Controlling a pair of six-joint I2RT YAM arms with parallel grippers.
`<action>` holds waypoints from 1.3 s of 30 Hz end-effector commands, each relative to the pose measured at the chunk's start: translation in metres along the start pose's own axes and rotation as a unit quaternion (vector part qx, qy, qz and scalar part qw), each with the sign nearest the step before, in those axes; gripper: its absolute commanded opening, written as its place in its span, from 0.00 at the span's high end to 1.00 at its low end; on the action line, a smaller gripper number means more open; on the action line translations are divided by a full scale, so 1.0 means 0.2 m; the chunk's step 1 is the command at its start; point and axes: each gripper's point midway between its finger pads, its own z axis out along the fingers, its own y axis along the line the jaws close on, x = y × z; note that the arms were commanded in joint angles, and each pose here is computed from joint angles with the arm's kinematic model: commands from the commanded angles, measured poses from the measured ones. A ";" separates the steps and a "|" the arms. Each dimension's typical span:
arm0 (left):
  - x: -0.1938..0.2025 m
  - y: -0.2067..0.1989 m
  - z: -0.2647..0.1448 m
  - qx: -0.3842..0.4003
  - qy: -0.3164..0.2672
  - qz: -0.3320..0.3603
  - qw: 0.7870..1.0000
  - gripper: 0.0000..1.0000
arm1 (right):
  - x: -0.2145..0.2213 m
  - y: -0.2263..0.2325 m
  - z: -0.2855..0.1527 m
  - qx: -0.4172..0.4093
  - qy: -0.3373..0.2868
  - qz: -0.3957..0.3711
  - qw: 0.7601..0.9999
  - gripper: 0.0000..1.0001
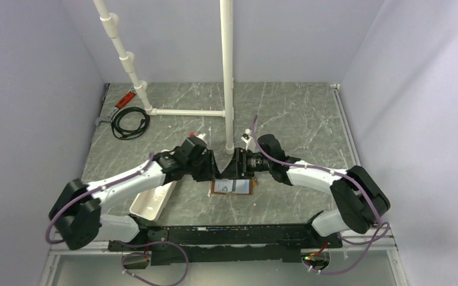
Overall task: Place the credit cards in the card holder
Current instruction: Turn over the card slot in the card holder.
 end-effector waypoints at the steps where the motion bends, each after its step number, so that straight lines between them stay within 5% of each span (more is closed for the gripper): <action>1: -0.04 0.13 -0.14 -0.032 -0.036 -0.009 0.999 0.60 | -0.11 0.02 0.05 0.022 -0.032 -0.014 0.999 0.37; 7: -0.02 0.05 -0.06 0.008 0.008 0.018 1.000 0.75 | -0.07 -0.20 -0.09 0.176 -0.040 0.006 0.984 0.49; 12: -0.01 0.14 0.08 -0.037 0.024 0.018 0.999 0.63 | 0.02 -0.31 -0.18 0.214 -0.040 0.027 0.976 0.51; 20: 0.04 0.20 0.20 -0.047 0.047 0.015 0.998 0.69 | 0.08 -0.38 -0.19 0.208 -0.036 0.048 0.976 0.64; 39: 0.13 0.30 0.26 -0.069 0.068 -0.017 0.995 0.83 | 0.10 -0.45 -0.09 0.193 -0.013 0.056 0.980 0.65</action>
